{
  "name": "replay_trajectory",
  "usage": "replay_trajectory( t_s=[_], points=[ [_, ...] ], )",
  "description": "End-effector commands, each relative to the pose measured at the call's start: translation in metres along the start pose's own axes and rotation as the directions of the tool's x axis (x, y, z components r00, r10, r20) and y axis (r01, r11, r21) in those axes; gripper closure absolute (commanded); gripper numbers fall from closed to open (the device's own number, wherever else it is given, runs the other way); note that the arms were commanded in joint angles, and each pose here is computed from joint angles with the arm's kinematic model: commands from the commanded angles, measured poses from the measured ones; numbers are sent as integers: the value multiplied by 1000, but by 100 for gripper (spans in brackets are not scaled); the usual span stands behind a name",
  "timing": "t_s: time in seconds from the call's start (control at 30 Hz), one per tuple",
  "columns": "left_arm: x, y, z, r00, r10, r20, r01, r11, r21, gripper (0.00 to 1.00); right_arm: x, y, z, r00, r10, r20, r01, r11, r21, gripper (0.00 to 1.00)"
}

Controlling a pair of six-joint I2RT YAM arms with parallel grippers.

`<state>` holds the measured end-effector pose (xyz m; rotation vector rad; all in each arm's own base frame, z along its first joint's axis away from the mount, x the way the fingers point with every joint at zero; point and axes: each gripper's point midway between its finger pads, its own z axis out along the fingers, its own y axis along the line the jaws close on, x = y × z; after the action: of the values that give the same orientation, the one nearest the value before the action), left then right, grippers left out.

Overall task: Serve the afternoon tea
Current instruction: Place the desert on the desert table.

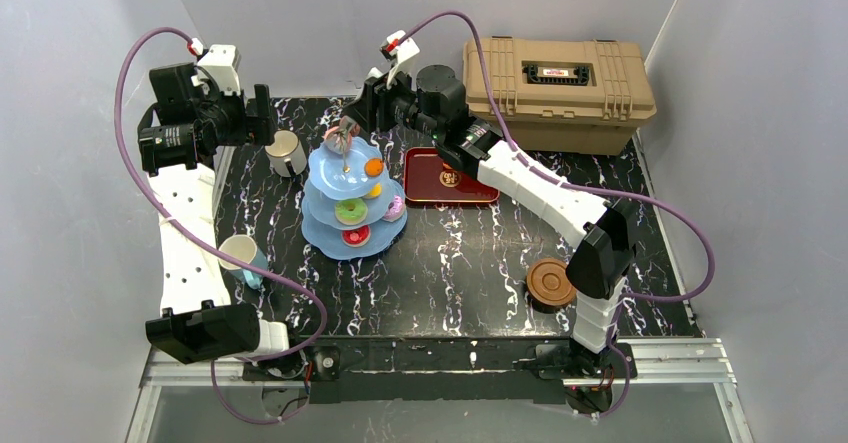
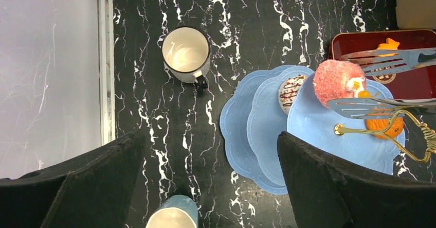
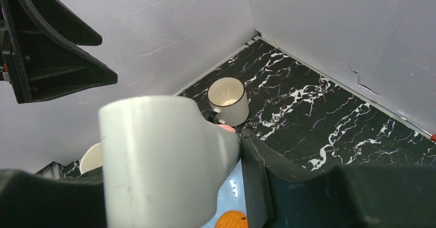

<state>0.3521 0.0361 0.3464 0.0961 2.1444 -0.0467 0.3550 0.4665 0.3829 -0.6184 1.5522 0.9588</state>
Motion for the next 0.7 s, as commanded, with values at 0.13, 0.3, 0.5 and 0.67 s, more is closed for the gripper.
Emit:
replay_trajectory(
  t_s=[0.13,0.3,0.5,0.67],
  points=[
    [-8,2,-11,999,11,41,-10,1000,-20,2,-44,13,-14,994,-9,107,11,1000,-15,44],
    [-6,3,-11,999,13,40,-12,1000,-23,2,-42,13,-13,994,-8,108,10,1000,-22,38],
    [-4,4,-10,999,17,38,-16,999,-28,2,-45,11,-14,992,-7,127,8,1000,-10,39],
    [-2,4,-8,999,18,34,-18,999,-26,2,-66,11,-20,984,-8,176,9,1000,-6,41]
  ],
)
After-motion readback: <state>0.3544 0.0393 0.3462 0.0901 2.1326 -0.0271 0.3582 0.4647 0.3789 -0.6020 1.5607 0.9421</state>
